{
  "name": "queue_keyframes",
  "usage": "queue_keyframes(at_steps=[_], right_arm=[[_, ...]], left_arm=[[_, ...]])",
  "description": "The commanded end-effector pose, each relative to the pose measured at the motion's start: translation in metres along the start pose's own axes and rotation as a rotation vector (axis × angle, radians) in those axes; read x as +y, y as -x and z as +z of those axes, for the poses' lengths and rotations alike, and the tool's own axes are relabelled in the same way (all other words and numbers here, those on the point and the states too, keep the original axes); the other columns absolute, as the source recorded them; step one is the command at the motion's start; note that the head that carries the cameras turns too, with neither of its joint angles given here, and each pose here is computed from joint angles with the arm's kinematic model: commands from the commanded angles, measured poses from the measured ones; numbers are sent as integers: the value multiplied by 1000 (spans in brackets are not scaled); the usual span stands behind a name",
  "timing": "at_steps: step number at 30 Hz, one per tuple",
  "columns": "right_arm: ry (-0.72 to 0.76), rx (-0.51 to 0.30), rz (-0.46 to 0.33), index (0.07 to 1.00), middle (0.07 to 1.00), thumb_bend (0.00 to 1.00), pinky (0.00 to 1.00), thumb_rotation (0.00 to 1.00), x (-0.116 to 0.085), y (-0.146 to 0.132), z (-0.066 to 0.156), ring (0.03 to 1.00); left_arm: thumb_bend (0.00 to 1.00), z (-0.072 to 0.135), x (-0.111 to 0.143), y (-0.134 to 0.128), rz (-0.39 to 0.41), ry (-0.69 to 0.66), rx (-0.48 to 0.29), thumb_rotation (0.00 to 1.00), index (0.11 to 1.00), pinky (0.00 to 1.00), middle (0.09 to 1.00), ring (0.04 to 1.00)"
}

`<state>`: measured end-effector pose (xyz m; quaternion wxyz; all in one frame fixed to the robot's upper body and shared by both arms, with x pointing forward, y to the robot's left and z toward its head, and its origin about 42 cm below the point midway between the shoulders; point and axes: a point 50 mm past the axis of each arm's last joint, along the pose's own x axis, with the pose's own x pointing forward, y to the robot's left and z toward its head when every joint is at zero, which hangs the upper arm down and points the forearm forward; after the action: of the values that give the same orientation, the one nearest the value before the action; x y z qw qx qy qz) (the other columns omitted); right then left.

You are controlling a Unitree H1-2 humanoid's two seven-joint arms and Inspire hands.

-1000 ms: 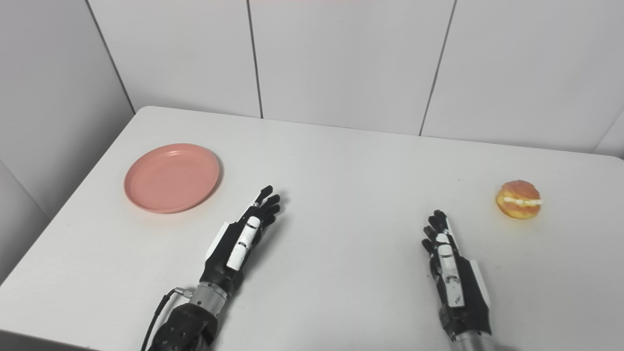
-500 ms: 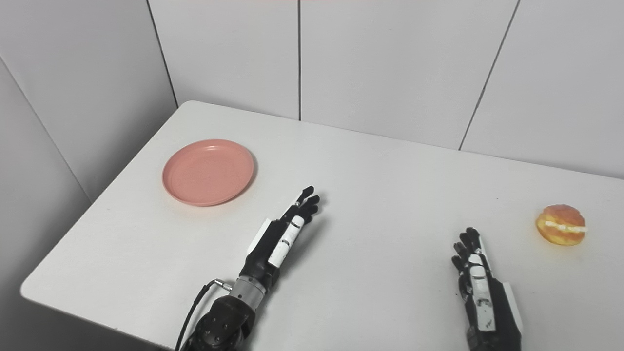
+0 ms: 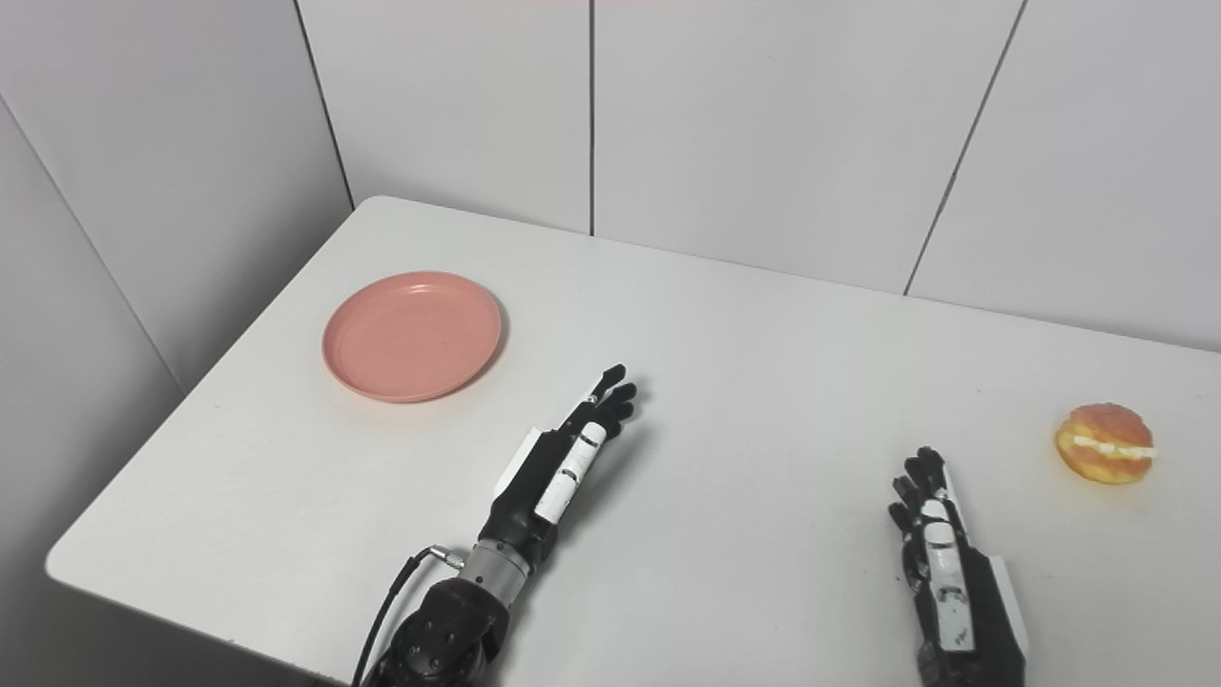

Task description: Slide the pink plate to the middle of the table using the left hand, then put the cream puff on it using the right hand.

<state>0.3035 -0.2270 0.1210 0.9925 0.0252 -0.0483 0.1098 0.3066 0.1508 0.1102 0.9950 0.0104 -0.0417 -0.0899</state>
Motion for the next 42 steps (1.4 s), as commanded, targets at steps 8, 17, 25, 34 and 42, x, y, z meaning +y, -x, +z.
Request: queue_keyframes(at_steps=[8,17,25,34,42], right_arm=[[-1,-10,-11,1000,1000,154,1000,1000,-1,-1,4,1000],[-11,-15,-12,1000,1000,134,1000,1000,2,-3,3,1000],[-14,-25,-8,1000,1000,136,1000,1000,2,-4,2,1000],[-24,-23,-4,1000,1000,123,1000,1000,2,-4,1,1000],[-39,-22,1,1000,1000,114,1000,1000,1,-5,0,1000]], left_arm=[[433,-2,-5,8,-48,69,56,1000,986,973,988,973],[426,24,3,6,-89,58,14,1000,979,976,986,976],[466,51,13,1,-142,10,-54,1000,973,980,973,969],[498,85,31,-8,-140,22,-139,1000,971,949,969,948],[498,112,49,-12,-80,5,-214,1000,967,957,969,948]])
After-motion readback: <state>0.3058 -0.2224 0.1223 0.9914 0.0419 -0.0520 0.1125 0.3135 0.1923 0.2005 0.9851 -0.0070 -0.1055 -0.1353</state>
